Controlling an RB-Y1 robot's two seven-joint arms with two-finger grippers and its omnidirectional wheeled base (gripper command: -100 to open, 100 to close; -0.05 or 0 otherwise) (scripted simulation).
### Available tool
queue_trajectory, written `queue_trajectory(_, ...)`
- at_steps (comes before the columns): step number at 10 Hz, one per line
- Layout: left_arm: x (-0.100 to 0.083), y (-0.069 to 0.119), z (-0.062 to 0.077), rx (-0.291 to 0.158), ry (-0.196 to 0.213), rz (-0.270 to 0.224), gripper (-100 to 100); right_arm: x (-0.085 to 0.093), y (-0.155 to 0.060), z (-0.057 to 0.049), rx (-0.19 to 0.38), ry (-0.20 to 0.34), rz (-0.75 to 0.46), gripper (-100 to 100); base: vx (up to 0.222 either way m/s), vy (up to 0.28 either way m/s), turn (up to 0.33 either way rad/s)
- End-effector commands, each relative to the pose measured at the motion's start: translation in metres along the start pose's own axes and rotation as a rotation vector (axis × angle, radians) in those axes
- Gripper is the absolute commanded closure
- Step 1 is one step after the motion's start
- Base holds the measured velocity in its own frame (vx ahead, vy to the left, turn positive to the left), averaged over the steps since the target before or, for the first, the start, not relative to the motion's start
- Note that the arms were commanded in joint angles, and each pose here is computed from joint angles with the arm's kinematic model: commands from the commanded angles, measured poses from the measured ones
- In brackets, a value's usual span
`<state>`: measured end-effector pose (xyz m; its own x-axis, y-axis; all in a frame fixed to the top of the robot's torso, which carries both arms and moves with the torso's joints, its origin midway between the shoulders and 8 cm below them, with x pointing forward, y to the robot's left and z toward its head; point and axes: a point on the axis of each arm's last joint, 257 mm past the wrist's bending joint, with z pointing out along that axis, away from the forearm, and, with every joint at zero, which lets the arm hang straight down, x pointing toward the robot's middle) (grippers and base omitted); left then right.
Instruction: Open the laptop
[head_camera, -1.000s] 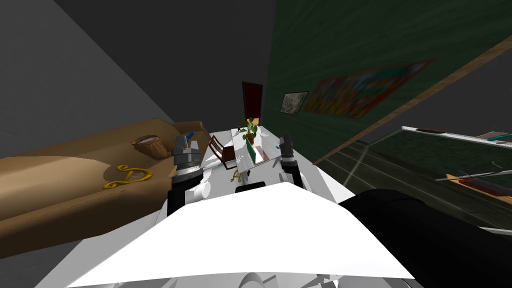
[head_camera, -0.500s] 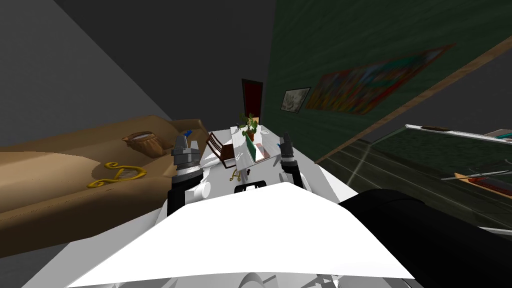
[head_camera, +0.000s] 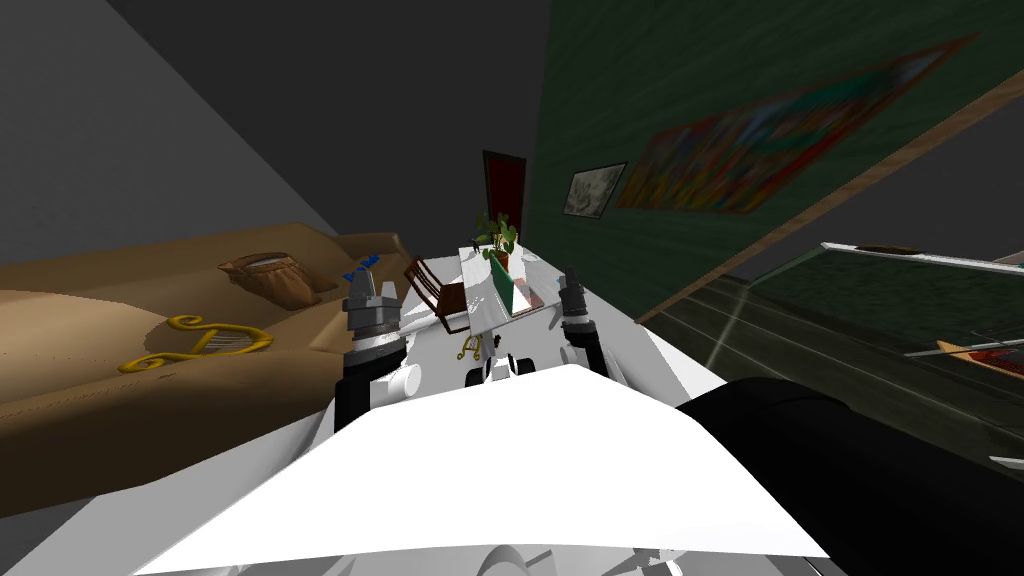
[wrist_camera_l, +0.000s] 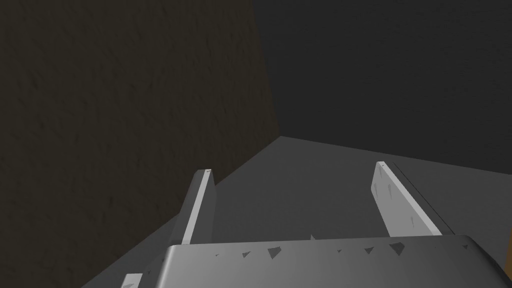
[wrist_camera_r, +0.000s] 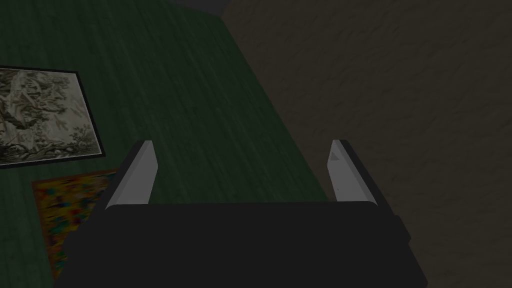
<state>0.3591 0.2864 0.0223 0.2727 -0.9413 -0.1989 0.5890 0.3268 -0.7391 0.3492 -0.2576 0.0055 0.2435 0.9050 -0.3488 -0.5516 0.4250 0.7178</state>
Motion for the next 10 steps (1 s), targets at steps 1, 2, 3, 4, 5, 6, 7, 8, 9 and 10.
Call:
queue_trajectory(1,0.000,0.000,0.000,0.000,0.000,0.000,0,0.003,-0.007,-0.003,0.010,0.053,-0.096,-100,0.006,0.052,-0.020)
queue_trajectory(2,0.000,0.000,0.000,0.000,0.000,0.000,0,0.004,-0.011,-0.005,0.015,0.077,-0.142,-100,0.006,0.058,-0.024)
queue_trajectory(3,0.000,0.000,0.000,0.000,0.000,0.000,0,0.005,-0.015,-0.007,0.020,0.102,-0.193,-100,0.004,0.061,-0.030)
queue_trajectory(4,0.000,0.000,0.000,0.000,0.000,0.000,0,0.006,-0.020,-0.009,0.024,0.128,-0.247,-100,0.007,0.078,-0.036)
queue_trajectory(5,0.000,0.000,0.000,0.000,0.000,0.000,0,0.006,-0.025,-0.011,0.028,0.156,-0.304,-100,0.010,0.086,-0.047)
queue_trajectory(6,0.000,0.000,0.000,0.000,0.000,0.000,0,0.007,-0.030,-0.014,0.032,0.184,-0.364,-100,0.009,0.089,-0.042)
queue_trajectory(7,0.000,0.000,0.000,0.000,0.000,0.000,0,0.006,-0.035,-0.016,0.034,0.212,-0.426,-100,0.002,0.086,-0.049)
queue_trajectory(8,0.000,0.000,0.000,0.000,0.000,0.000,0,0.006,-0.040,-0.018,0.036,0.241,-0.489,-100,0.000,0.083,-0.062)
queue_trajectory(9,0.000,0.000,0.000,0.000,0.000,0.000,0,0.005,-0.045,-0.021,0.036,0.269,-0.553,-100,0.007,0.082,-0.051)
queue_trajectory(10,0.000,0.000,0.000,0.000,0.000,0.000,0,0.004,-0.050,-0.023,0.036,0.298,-0.617,-100,0.010,0.086,-0.046)
